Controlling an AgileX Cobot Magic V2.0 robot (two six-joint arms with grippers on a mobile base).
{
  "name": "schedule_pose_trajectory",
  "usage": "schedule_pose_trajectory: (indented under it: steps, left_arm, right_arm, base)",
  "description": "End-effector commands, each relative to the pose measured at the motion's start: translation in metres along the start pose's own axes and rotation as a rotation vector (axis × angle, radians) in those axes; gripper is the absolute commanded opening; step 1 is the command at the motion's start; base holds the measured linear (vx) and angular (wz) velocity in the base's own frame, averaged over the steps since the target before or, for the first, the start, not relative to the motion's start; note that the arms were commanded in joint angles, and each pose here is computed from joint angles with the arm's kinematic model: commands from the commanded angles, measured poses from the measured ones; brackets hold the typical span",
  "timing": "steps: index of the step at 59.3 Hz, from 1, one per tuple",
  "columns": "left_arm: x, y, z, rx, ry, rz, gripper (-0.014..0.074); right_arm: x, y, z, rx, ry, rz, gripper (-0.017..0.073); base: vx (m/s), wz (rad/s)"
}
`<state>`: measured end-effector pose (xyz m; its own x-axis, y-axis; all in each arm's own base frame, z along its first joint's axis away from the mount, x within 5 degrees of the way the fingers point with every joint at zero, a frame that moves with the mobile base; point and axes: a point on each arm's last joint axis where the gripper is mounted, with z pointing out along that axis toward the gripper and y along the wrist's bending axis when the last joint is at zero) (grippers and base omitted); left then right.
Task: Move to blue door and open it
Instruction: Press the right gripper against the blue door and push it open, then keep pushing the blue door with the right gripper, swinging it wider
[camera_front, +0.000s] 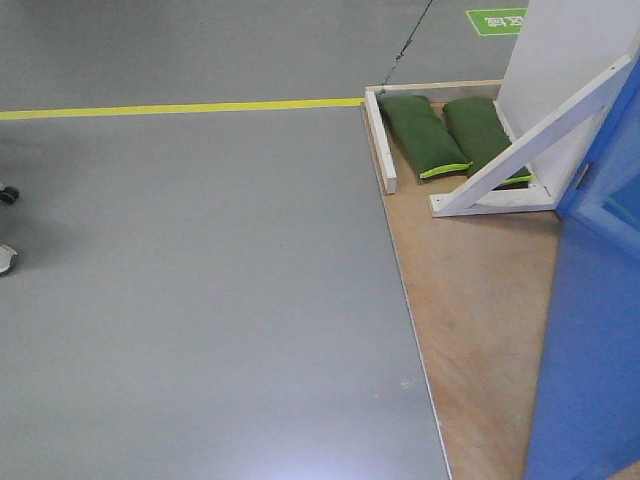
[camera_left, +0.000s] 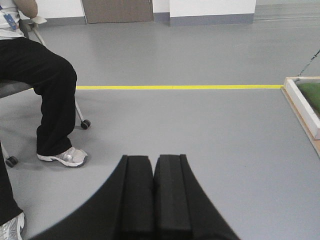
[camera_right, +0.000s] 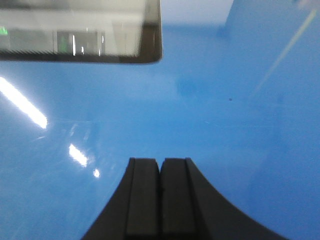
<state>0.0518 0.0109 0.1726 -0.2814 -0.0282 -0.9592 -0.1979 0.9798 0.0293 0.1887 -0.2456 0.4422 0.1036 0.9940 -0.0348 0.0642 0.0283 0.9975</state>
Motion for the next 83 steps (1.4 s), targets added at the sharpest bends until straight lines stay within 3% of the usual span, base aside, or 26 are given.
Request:
schedule_pose_trajectory:
  steps: [1,18,26,43,58,69,83]
  left_arm:
    - [-0.006,0.0,-0.001,0.004,-0.088,-0.002,0.007]
    - [-0.006,0.0,-0.001,0.004,-0.087,-0.002,0.007]
    - [-0.006,0.0,-0.001,0.004,-0.087,-0.002,0.007]
    - [-0.006,0.0,-0.001,0.004,-0.087,-0.002,0.007]
    - [-0.006,0.0,-0.001,0.004,-0.087,-0.002,0.007]
    - [-0.006,0.0,-0.001,0.004,-0.087,-0.002,0.007]
    - [-0.006,0.0,-0.001,0.004,-0.087,-0.002,0.007]
  right_arm:
    - [0.056,0.035,0.003,-0.113,0.253,-0.072,0.0002]
    - [0.113,0.05,0.03,-0.16,0.393,-0.095,0.0002]
    - [0.132,0.058,0.042,-0.187,0.336,-0.1,0.0002]
    - [0.169,0.065,0.075,-0.232,0.184,-0.042,0.0002]
    - [0.201,0.056,0.101,-0.208,0.185,-0.001,0.0002]
    - [0.233,0.044,0.118,-0.169,0.28,0.013,0.0002]
    - [0.259,0.042,0.119,-0.164,0.365,0.02,0.0002]
  base:
    - [0.0,-0.02]
    - [0.0,0.0]
    - [0.0,0.0]
    - [0.0,0.0]
    - [0.0,0.0]
    - [0.0,0.0]
    - [0.0,0.0]
